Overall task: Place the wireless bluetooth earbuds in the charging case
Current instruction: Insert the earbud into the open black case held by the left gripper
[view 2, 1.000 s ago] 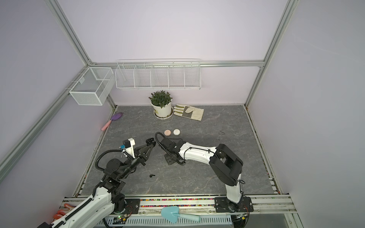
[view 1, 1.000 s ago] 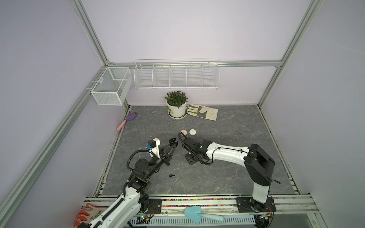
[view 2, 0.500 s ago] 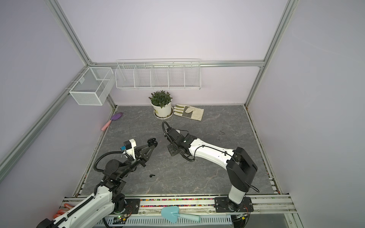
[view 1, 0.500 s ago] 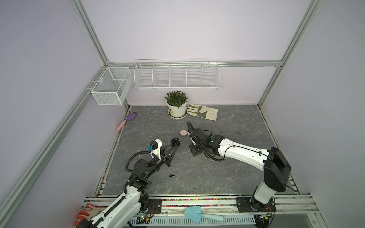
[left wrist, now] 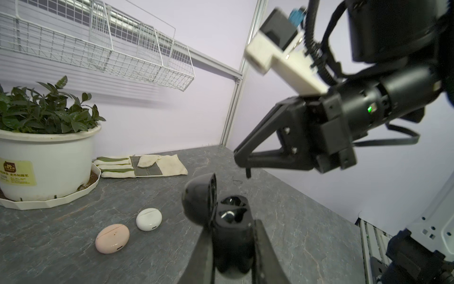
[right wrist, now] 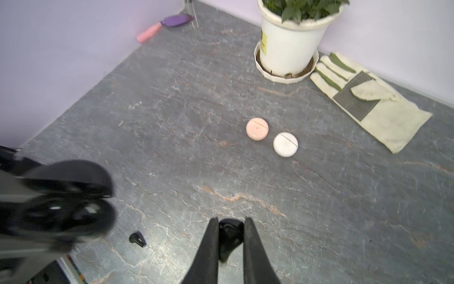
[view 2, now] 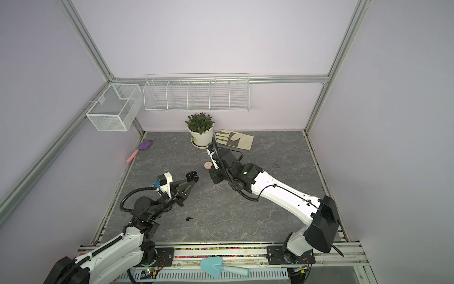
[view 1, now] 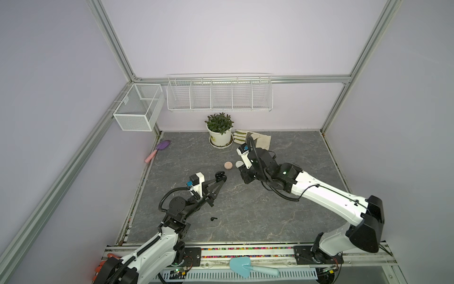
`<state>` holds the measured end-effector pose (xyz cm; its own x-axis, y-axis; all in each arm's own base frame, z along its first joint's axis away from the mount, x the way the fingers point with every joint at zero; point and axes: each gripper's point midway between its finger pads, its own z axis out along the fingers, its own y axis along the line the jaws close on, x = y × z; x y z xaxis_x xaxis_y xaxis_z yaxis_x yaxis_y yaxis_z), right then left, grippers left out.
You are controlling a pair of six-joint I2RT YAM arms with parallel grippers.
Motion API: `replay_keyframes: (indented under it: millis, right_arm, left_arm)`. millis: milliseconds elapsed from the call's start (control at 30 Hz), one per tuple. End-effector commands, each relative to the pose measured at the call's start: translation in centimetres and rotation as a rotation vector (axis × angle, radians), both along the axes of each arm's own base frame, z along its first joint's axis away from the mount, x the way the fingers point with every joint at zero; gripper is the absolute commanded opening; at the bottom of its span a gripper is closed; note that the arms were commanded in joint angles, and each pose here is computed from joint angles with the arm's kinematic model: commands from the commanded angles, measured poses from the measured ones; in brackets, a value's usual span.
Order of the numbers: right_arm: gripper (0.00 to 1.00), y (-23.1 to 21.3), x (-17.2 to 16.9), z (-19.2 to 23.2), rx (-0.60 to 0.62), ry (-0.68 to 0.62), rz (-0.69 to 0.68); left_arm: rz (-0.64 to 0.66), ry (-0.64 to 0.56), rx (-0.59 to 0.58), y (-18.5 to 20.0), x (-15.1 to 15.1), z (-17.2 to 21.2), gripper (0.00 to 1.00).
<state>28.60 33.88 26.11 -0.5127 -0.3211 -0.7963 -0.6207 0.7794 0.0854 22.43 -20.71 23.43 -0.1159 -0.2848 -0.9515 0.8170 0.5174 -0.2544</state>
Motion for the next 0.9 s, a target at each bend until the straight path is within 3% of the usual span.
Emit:
replay_keyframes:
  millis: [0, 333, 867]
  right_arm:
    - [0.16, 0.5, -0.5, 4.3, 0.093, -0.072, 0.053]
    - [0.16, 1.9, -2.4, 6.6, 0.201, -0.026, 0.127]
    - [0.14, 3.8, -4.3, 6.1, 0.262, -0.003, 0.098]
  left_arm:
    - [-0.078, -0.126, -0.010, -1.1, -0.8, 2.1, 0.00]
    - [-0.147, -0.201, -0.025, -2.5, -0.5, 2.8, 0.00]
    - [-0.164, -0.260, -0.026, -2.6, -1.1, 3.5, 0.00]
